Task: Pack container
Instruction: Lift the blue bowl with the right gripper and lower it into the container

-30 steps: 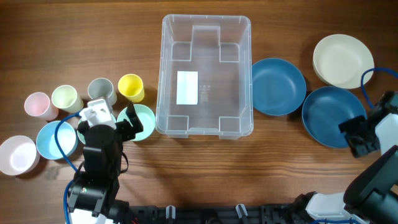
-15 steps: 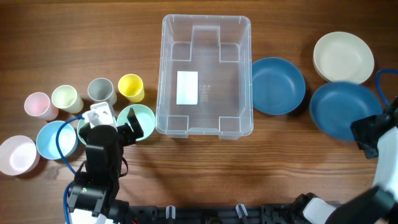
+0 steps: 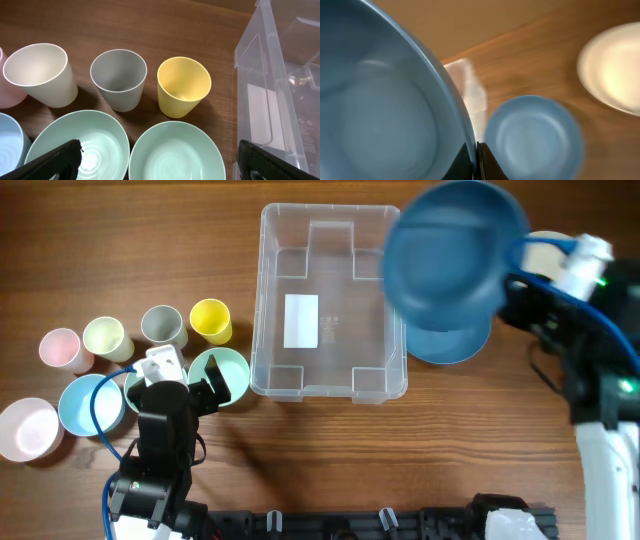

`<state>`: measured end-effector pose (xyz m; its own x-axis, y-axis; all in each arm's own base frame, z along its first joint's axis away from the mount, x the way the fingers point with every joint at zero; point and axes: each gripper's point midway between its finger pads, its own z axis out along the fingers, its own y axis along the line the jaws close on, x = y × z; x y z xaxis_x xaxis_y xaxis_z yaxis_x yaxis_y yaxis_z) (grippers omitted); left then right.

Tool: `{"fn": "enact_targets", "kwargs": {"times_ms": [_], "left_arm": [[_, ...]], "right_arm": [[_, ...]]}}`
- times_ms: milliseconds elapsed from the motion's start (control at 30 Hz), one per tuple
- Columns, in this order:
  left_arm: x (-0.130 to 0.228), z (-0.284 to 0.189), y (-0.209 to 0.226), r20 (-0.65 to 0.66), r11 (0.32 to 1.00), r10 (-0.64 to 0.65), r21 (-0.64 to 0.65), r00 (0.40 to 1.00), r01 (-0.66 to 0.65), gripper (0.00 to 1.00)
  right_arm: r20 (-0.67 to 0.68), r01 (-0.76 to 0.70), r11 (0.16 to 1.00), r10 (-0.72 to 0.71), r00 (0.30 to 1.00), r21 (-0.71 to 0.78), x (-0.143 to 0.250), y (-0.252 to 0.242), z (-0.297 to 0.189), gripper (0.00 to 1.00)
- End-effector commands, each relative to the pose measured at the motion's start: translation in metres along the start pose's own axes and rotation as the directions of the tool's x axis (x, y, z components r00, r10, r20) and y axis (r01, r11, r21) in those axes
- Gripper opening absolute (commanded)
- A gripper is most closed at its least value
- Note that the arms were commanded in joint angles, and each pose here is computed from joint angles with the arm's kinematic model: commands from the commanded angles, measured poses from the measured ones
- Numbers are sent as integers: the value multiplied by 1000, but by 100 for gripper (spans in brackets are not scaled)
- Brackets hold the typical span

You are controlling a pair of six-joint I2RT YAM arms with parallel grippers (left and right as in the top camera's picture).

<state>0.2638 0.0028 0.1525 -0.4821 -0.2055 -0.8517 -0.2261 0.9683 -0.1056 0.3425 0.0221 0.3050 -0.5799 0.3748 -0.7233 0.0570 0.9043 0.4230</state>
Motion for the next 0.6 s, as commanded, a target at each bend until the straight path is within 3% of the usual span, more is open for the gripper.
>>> {"fn": "enact_targets", "kwargs": {"times_ms": [0,233,333,567], "left_arm": [[-7,-2,4,17,1000,-13,-19,1000,13,100],[-7,-2,4,17,1000,-13,-19,1000,13,100],[-7,-2,4,17,1000,-13,-19,1000,13,100],[-7,-2,4,17,1000,-13,-19,1000,13,100]], "right_arm": [[-108,162,987,-160,981,13,17,43,54,4],[-320,331,941,-291,901,76,65,65,188,4],[-356,341,940,-315,880,9,79,73,229,4],[-291,332,936,-351,890,-113,80,96,261,5]]}}
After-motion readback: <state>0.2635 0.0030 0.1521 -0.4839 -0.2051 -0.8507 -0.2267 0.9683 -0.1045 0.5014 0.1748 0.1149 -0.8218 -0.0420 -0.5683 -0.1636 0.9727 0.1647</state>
